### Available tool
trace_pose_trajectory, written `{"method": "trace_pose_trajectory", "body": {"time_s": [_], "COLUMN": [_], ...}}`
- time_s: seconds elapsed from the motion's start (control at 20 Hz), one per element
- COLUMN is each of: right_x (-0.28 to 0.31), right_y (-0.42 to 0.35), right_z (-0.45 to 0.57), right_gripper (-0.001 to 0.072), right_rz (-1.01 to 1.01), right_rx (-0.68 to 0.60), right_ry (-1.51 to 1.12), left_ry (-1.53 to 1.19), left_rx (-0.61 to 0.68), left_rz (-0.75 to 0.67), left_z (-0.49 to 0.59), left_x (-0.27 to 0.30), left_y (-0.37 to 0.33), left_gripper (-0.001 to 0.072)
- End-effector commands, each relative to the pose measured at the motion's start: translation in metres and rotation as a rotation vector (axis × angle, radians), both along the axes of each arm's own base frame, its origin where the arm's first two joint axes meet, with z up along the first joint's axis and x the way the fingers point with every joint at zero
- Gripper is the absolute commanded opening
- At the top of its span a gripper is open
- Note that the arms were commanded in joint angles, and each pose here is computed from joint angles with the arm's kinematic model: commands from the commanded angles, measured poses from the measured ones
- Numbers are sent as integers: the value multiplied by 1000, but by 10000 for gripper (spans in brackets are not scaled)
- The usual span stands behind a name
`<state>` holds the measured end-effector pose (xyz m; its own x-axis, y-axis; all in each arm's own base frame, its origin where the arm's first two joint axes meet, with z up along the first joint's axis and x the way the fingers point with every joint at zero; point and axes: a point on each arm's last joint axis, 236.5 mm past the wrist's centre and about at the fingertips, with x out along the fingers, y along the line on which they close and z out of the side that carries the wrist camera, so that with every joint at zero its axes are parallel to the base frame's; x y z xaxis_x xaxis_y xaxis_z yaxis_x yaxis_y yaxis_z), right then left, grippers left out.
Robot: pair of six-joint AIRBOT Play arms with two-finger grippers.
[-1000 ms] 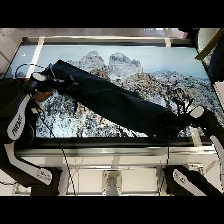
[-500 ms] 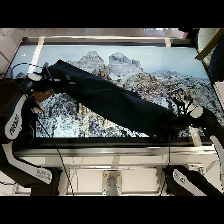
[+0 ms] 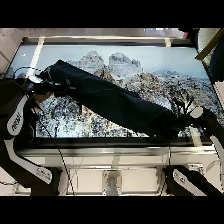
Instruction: Fold the clothes and pants, and hang the long-sleeved shirts on hangers.
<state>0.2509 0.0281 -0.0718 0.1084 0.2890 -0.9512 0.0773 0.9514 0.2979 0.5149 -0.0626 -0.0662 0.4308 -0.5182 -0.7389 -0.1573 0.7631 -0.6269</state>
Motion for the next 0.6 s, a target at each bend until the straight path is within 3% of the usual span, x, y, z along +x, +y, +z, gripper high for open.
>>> {"method": "trace_pose_trajectory", "body": {"time_s": [0.0, 0.15, 0.2, 0.25, 0.3, 0.35, 0.4, 0.45, 0.55], "right_x": [2, 11, 15, 19, 21, 23, 25, 26, 25], "right_y": [0, 0, 1, 2, 2, 1, 0, 0, -1], "right_z": [1, 2, 3, 4, 4, 5, 5, 5, 5], "right_gripper": [451, 451, 450, 450, 446, 389, 261, 83, 50], "right_rz": [-4, -23, -33, -41, -47, -51, -53, -55, -50], "right_rx": [-2, 3, 10, 15, 14, 12, 10, 8, 2], "right_ry": [-8, -43, -57, -70, -81, -88, -95, -101, -98], "left_ry": [-1, -53, -60, -64, -76, -91, -100, -107, -127], "left_rx": [18, 15, 8, 3, 4, 13, 14, 11, 8], "left_rz": [5, 77, 91, 101, 113, 124, 131, 128, 120], "left_z": [-8, -10, -13, -16, -16, -15, -12, -7, 15], "left_x": [3, 23, 27, 31, 34, 38, 41, 42, 40], "left_y": [3, 3, -2, -6, -7, -7, -6, -4, 5], "left_gripper": [520, 516, 466, 320, 128, 17, 15, 15, 14]}}
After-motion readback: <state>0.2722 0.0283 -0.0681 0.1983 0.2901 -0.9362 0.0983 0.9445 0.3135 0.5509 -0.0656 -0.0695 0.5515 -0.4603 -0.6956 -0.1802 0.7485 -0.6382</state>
